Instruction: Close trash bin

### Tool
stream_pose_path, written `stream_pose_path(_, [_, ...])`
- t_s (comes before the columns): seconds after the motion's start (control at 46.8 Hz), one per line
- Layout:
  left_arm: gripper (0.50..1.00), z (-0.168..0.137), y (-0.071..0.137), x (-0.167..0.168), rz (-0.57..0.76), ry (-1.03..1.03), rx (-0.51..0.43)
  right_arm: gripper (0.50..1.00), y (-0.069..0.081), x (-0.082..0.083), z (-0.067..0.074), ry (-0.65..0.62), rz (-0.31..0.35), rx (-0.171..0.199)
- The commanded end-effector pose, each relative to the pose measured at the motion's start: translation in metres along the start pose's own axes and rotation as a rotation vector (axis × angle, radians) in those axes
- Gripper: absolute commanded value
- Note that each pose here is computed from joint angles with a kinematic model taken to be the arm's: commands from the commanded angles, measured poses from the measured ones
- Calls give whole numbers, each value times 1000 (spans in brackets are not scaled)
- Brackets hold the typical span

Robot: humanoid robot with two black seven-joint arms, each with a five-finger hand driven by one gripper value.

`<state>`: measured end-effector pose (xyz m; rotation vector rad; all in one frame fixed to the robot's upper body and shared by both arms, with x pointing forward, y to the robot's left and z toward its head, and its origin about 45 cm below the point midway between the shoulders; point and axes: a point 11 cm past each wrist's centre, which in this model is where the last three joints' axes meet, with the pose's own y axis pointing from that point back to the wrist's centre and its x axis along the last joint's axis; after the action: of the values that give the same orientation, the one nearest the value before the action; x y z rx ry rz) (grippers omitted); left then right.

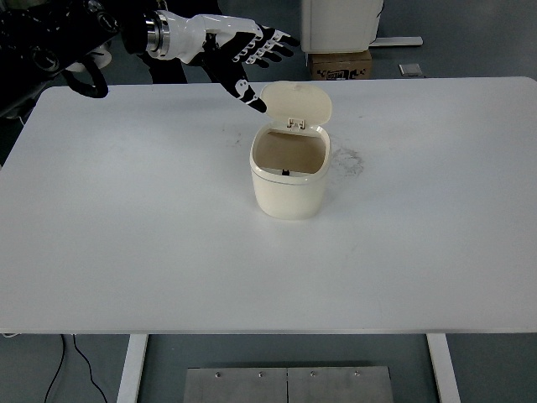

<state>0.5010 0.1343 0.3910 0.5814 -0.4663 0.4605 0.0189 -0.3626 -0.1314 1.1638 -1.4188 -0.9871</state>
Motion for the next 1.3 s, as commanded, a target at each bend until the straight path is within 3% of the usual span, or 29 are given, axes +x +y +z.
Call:
stream_pose_path(0.0, [1000,6,-2,-5,-21,-16,-6,991,0,0,0,0,0,0])
stream_pose_path(0.641, [1000,18,-1,-4,-46,-119,12,991,0,0,0,0,0,0])
stream_pose_path(1.282, [1000,26,-14,-40,-163,-149,-13,991,0,0,0,0,0,0])
